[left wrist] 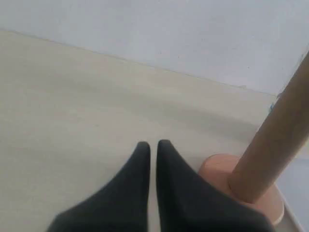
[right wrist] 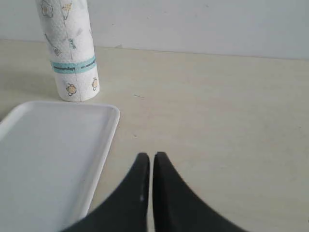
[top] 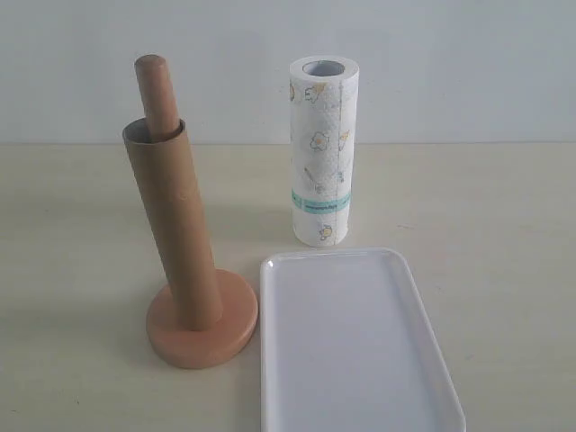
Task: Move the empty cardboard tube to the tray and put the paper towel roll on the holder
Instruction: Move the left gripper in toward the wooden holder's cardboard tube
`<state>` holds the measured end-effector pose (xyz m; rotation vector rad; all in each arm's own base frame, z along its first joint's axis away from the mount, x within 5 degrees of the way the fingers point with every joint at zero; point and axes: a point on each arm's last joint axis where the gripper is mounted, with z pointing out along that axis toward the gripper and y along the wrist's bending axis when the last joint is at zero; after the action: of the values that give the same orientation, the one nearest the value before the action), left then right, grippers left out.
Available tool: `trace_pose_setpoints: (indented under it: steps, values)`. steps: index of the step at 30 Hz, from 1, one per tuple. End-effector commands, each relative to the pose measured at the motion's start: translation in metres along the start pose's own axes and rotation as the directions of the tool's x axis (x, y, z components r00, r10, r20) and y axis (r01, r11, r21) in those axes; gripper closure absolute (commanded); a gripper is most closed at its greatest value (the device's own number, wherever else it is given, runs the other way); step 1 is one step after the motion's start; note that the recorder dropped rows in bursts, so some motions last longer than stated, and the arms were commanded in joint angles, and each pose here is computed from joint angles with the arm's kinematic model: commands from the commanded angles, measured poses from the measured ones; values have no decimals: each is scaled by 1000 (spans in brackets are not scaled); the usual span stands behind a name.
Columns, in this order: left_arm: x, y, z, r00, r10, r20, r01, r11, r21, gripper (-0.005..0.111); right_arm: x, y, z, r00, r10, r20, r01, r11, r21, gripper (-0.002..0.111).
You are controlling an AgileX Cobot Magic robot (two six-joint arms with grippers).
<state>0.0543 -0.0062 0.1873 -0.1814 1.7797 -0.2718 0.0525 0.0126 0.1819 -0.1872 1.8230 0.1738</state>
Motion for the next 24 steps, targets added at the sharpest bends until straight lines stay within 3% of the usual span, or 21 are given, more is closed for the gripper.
trace_pose_setpoints:
  steps: [1,3,5,7,9,11,13,14,15,17,18,19,20,22,24]
  values:
    - [-5,-1,0,998,-3,66,2,1000,10,103,-1,0,-1,1000,-1,11,1,1000,2,106]
    - [-15,-2,-1,984,-3,181,-2,1000,26,103,-1,0,-1,1000,-1,11,1,1000,2,106]
    - [-35,-5,-8,917,-20,398,-4,998,61,103,-1,0,-1,1000,-4,11,4,1000,2,106]
    - [-51,-8,-17,818,-10,575,-41,996,75,103,-1,0,-1,1000,-4,11,4,1000,2,106]
    - [-65,-11,-30,678,2,735,-96,992,86,103,-1,0,-1,1000,-4,11,4,1000,2,106]
    - [-72,-17,-39,572,41,819,-182,980,78,103,-1,0,-1,1000,-1,11,1,1000,2,106]
    - [-78,-26,-44,533,99,840,-281,957,65,103,-1,0,-1,1000,-1,11,1,1000,2,106]
    - [-87,-35,-45,543,157,825,-356,933,56,103,-1,0,-1,1000,-1,11,1,1000,2,106]
    - [-93,-38,-44,551,167,818,-368,928,58,103,-1,0,-1,1000,-1,11,1,1000,2,106]
    - [-107,-41,-28,624,156,766,-342,936,88,103,-1,0,-1,1000,-1,11,1,1000,2,106]
    - [-112,-42,-11,701,120,703,-295,946,132,103,-1,0,-1,1000,-1,11,1,1000,2,106]
    - [-112,-42,-2,739,90,668,-260,953,158,103,-1,0,-1,1000,-1,11,1,1000,2,106]
    - [-110,-40,19,822,-18,569,-140,962,233,103,-1,0,-1,1000,-1,11,1,1000,2,106]
    - [-100,-37,50,900,-141,413,24,961,277,103,-1,0,-1,1000,-1,11,1,1000,2,106]
    - [-82,-32,81,960,-123,250,62,970,237,103,-1,0,-1,1000,-1,11,1,1000,2,106]
